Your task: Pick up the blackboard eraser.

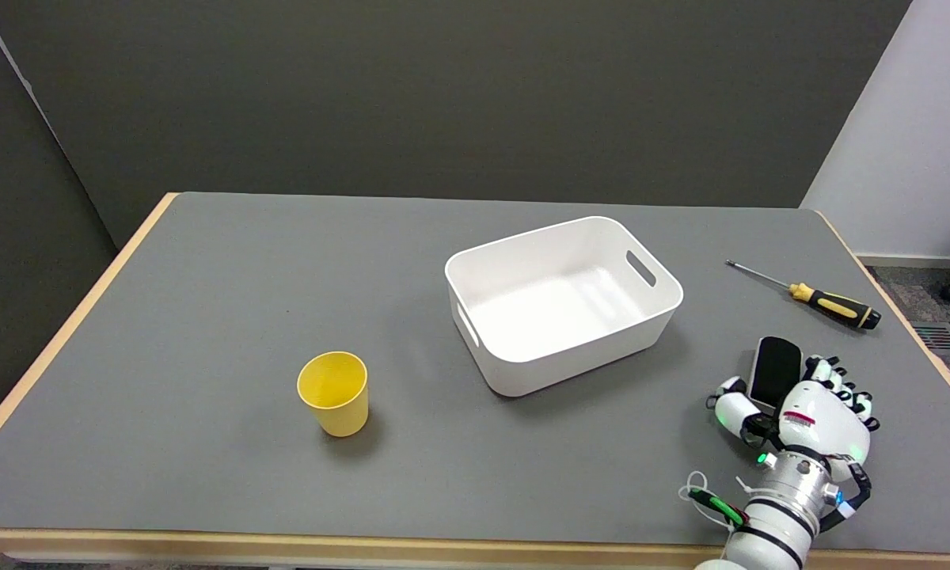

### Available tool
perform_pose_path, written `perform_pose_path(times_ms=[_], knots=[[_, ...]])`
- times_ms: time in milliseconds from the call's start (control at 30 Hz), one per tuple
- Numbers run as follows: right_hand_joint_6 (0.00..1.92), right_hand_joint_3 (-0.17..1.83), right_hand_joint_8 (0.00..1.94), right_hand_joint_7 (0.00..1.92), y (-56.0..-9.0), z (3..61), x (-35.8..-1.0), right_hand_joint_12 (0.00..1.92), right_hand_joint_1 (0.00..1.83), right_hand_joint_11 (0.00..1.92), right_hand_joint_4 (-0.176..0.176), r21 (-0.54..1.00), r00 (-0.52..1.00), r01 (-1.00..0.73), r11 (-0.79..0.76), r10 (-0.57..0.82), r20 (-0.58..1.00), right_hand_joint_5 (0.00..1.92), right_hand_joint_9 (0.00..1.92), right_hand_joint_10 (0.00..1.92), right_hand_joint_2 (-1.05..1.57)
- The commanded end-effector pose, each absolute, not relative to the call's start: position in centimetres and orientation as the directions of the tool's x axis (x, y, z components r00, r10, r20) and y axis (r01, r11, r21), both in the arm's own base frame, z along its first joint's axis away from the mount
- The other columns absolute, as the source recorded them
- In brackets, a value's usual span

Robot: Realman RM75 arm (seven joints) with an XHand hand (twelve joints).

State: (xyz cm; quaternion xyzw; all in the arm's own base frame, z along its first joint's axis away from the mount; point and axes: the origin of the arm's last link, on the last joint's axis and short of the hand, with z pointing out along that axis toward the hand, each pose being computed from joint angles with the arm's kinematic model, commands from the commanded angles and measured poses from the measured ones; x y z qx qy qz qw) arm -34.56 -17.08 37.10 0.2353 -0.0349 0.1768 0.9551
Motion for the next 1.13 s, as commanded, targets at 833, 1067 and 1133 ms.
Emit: perform_pose_path(times_ms=[833, 1067, 1133], knots=[[1.83, 0.09, 1.93, 0.4, -23.6, 31.0, -21.6, 1.92, 1.03, 0.15, -0.176, 0.855, 0.788, -0.252, 0.453, 0.609, -0.091, 0.38, 0.61, 1.92, 1.43], [1.84, 0.09, 1.94, 0.39, -25.0, 33.4, -15.5, 1.92, 1.02, 0.13, -0.176, 0.874, 0.688, -0.218, 0.433, 0.704, -0.177, 0.37, 0.62, 1.92, 1.44], [1.84, 0.08, 1.94, 0.39, -25.6, 33.5, -14.5, 1.92, 1.02, 0.13, -0.176, 0.883, 0.676, -0.205, 0.422, 0.714, -0.185, 0.37, 0.63, 1.92, 1.44]])
